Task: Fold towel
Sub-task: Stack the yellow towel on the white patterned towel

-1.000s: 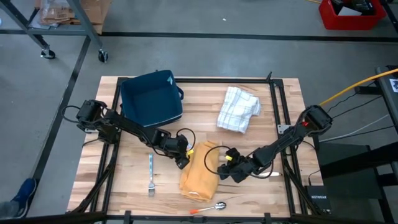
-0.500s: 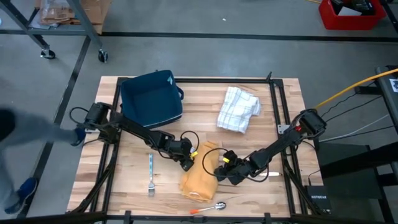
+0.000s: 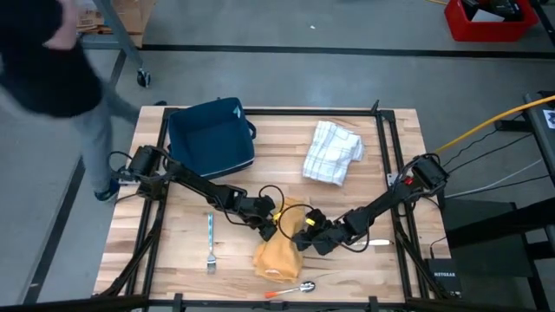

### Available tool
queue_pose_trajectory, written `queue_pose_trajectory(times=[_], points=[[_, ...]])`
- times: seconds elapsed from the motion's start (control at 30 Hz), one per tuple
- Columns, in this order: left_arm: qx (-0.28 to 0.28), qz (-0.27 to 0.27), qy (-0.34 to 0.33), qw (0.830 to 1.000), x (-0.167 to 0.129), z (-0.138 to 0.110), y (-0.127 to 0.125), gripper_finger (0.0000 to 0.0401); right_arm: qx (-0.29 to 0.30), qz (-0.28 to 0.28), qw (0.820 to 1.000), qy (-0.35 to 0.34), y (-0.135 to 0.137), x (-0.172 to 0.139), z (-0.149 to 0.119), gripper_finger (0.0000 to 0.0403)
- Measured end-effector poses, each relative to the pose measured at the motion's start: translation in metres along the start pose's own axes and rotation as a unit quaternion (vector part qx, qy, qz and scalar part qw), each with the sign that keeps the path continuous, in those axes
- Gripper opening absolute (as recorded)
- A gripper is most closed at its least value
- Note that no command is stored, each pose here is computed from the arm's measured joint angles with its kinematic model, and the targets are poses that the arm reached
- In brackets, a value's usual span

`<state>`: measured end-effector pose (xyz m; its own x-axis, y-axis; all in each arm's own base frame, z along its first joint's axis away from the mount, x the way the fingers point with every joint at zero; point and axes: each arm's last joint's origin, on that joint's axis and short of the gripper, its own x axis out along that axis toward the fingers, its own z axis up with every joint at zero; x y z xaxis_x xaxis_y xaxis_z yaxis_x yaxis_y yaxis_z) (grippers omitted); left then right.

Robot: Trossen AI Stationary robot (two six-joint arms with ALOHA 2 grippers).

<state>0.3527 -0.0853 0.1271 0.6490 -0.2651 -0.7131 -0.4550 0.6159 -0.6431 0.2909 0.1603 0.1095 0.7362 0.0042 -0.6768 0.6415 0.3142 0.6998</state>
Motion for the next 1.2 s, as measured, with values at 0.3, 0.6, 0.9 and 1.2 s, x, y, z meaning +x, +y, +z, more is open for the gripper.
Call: queue_pose_trajectory(times=[0.3, 0.6, 0.9, 1.2], points=[[0.057, -0.041, -0.028, 0.997, 0.000, 0.005, -0.008, 0.0079, -0.047, 0.016, 0.998, -0.039, 0.003, 0.003, 0.006, 0.0079], [0.088, -0.086, -0.076, 0.989, -0.006, 0.020, -0.016, 0.0012, -0.064, 0.040, 0.996, -0.055, 0.008, 0.002, 0.007, 0.0034], [0.098, -0.098, -0.106, 0.985, -0.012, 0.039, -0.023, 0.0006, -0.070, 0.038, 0.991, -0.111, 0.014, -0.010, 0.014, 0.0011], [0.112, -0.107, -0.150, 0.976, -0.021, 0.070, -0.026, 0.0002, -0.085, 0.000, 0.981, -0.176, 0.019, -0.040, 0.028, 0.0011]])
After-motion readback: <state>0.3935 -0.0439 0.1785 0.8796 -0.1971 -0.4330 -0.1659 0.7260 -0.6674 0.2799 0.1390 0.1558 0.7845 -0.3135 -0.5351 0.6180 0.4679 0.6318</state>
